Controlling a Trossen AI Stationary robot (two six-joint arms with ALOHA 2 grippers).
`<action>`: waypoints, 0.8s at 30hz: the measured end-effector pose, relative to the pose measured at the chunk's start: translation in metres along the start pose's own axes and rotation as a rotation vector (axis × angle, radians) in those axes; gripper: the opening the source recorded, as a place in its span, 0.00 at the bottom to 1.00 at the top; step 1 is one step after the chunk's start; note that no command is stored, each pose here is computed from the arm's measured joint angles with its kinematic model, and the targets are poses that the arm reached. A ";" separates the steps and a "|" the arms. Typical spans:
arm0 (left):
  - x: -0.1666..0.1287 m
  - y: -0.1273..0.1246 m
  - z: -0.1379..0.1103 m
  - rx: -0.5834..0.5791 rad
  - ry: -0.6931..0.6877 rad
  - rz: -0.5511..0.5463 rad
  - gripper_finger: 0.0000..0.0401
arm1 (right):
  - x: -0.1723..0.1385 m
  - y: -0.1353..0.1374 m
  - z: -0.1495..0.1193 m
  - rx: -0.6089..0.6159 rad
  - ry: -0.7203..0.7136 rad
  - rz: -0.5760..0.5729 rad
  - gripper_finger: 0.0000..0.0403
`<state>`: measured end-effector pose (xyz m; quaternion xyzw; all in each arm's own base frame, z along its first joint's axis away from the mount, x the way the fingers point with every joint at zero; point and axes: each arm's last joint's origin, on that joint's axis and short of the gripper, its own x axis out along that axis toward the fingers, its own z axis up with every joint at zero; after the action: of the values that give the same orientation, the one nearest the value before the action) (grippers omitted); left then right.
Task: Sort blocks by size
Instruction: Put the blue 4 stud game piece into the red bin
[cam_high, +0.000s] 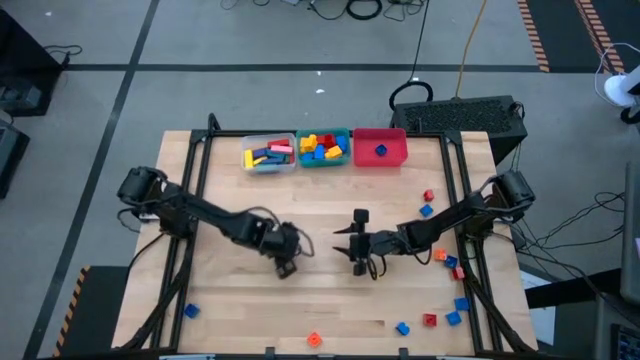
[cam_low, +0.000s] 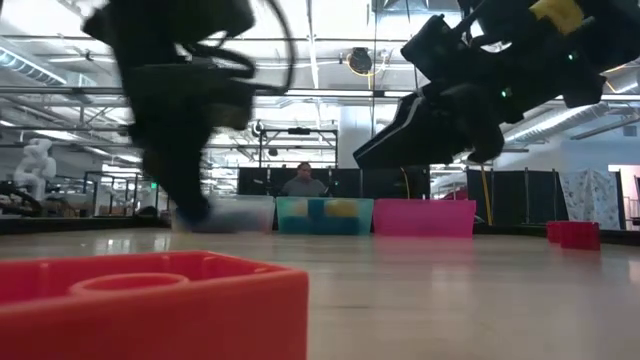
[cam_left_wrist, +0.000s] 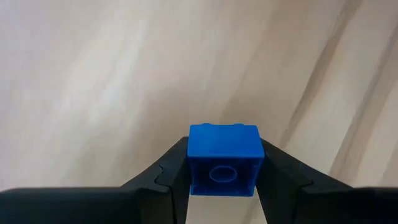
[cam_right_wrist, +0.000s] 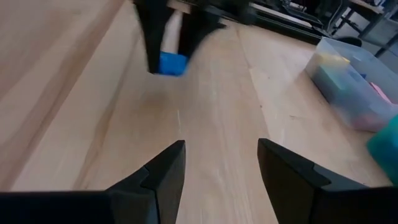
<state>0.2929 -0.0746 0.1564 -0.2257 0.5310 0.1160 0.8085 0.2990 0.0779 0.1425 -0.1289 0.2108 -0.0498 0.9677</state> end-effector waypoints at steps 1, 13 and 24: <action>0.000 0.002 0.007 0.000 -0.037 -0.019 0.35 | -0.001 0.001 0.000 -0.012 -0.001 0.004 0.46; -0.011 0.020 0.072 -0.025 -0.454 -0.194 0.35 | -0.004 0.006 0.004 -0.130 -0.023 -0.065 0.54; -0.003 0.016 0.093 -0.012 -0.575 -0.406 0.35 | -0.004 -0.003 0.012 -0.164 -0.055 -0.285 0.74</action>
<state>0.3597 -0.0155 0.1866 -0.2893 0.2254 0.0150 0.9302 0.2998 0.0783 0.1556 -0.2375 0.1669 -0.1657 0.9425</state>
